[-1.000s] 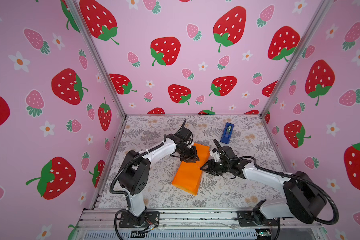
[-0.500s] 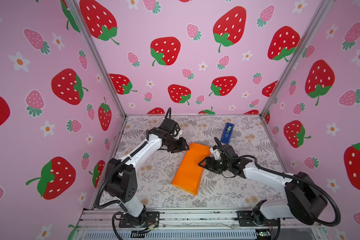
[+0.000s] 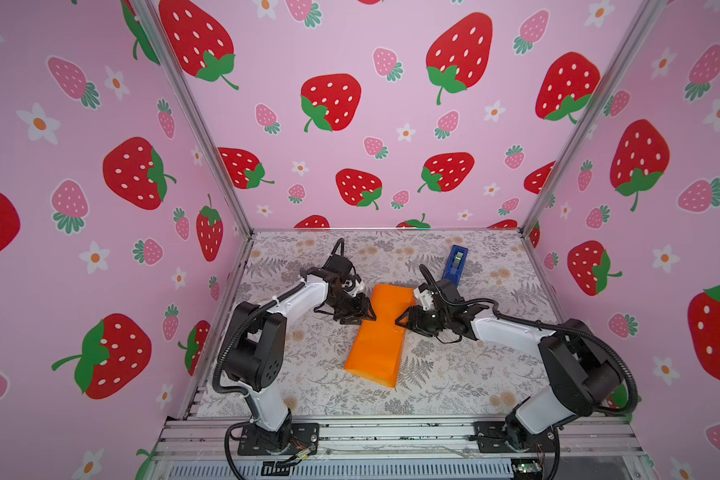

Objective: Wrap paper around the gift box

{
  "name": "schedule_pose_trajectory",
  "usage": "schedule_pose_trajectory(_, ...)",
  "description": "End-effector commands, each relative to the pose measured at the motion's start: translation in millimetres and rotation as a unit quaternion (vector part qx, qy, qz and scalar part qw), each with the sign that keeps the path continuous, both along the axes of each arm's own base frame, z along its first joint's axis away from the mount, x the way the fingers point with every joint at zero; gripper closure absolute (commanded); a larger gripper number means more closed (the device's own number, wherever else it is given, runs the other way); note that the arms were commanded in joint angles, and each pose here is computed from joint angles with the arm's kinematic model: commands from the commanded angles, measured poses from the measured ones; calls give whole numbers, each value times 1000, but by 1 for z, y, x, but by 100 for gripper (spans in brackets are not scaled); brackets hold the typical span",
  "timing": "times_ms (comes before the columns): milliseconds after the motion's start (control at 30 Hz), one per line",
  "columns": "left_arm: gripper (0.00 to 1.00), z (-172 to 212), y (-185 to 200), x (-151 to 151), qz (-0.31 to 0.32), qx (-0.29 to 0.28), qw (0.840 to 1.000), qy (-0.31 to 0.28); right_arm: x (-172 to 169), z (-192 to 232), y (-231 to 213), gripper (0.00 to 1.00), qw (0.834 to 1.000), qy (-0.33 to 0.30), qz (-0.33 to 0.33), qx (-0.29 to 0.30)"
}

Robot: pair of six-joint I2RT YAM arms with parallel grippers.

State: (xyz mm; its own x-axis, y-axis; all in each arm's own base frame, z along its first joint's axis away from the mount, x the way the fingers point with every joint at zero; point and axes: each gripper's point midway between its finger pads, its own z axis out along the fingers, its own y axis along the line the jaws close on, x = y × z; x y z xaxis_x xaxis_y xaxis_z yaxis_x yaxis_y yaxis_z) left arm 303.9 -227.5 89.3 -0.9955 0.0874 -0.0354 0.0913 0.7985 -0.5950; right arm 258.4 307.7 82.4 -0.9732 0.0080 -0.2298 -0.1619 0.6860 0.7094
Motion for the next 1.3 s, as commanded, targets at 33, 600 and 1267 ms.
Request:
schedule_pose_trajectory(33,44,-8,-5,2,-8,-10,1000,8,15,-1,-2,49,1000,-7,15,0)
schedule_pose_trajectory(600,48,-4,-29,63,24,-22,999,-17,109,2,-5,56,999,-28,24,-15)
schedule_pose_trajectory(1267,43,32,15,53,49,72,992,-91,53,21,-3,42,998,-12,56,34)
